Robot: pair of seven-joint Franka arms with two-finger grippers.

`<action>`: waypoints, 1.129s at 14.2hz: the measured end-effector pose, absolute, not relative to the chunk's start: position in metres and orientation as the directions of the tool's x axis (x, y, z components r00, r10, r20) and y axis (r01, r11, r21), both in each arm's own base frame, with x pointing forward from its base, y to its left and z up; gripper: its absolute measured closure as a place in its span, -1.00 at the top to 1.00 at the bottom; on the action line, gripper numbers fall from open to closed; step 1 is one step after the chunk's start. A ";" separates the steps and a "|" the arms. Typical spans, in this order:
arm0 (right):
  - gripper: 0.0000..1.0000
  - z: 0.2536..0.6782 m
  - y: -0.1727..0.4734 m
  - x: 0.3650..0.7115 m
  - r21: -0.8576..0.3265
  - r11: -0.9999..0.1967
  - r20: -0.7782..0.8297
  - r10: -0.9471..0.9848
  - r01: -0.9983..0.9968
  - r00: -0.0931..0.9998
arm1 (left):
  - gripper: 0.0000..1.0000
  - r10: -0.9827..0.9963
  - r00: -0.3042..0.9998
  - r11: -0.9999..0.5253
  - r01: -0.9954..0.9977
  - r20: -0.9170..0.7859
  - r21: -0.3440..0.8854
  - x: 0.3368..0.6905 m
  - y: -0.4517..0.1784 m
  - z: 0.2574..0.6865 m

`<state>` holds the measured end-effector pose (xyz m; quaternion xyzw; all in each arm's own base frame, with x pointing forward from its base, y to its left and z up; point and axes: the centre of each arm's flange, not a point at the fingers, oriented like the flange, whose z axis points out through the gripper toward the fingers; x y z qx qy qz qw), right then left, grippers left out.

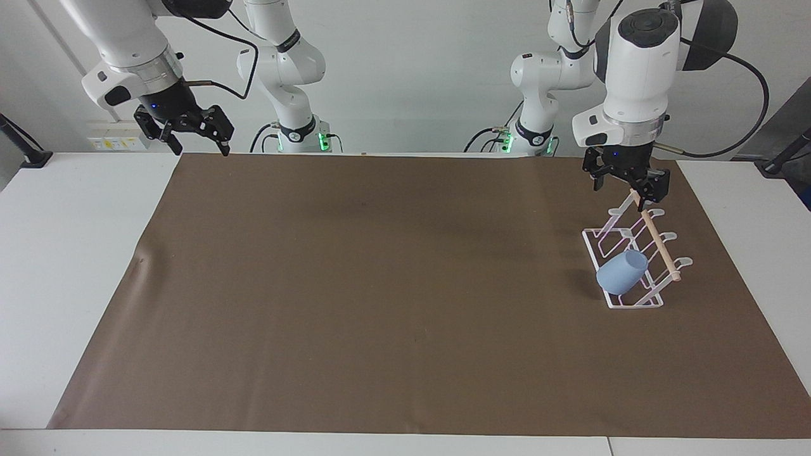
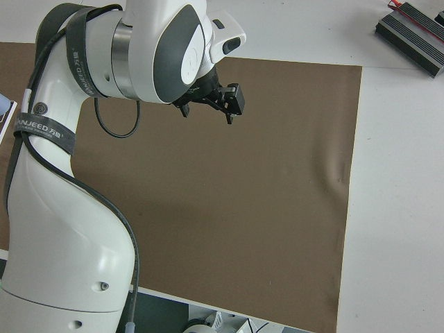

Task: Hang cup on cup holder

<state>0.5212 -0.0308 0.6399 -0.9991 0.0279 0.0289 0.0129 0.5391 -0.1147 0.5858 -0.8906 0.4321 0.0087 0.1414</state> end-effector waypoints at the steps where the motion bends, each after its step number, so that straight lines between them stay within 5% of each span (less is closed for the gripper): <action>1: 1.00 0.640 -0.031 0.521 -0.024 -0.998 -0.059 -0.055 -0.056 0.997 | 1.00 -0.740 0.662 -0.628 -0.743 -0.119 -0.231 0.537 -0.113 0.590; 16: 1.00 0.638 -0.031 0.521 -0.024 -0.998 -0.063 -0.055 -0.057 0.996 | 1.00 -0.275 0.961 -0.961 -0.275 -0.013 0.010 0.523 -0.017 0.660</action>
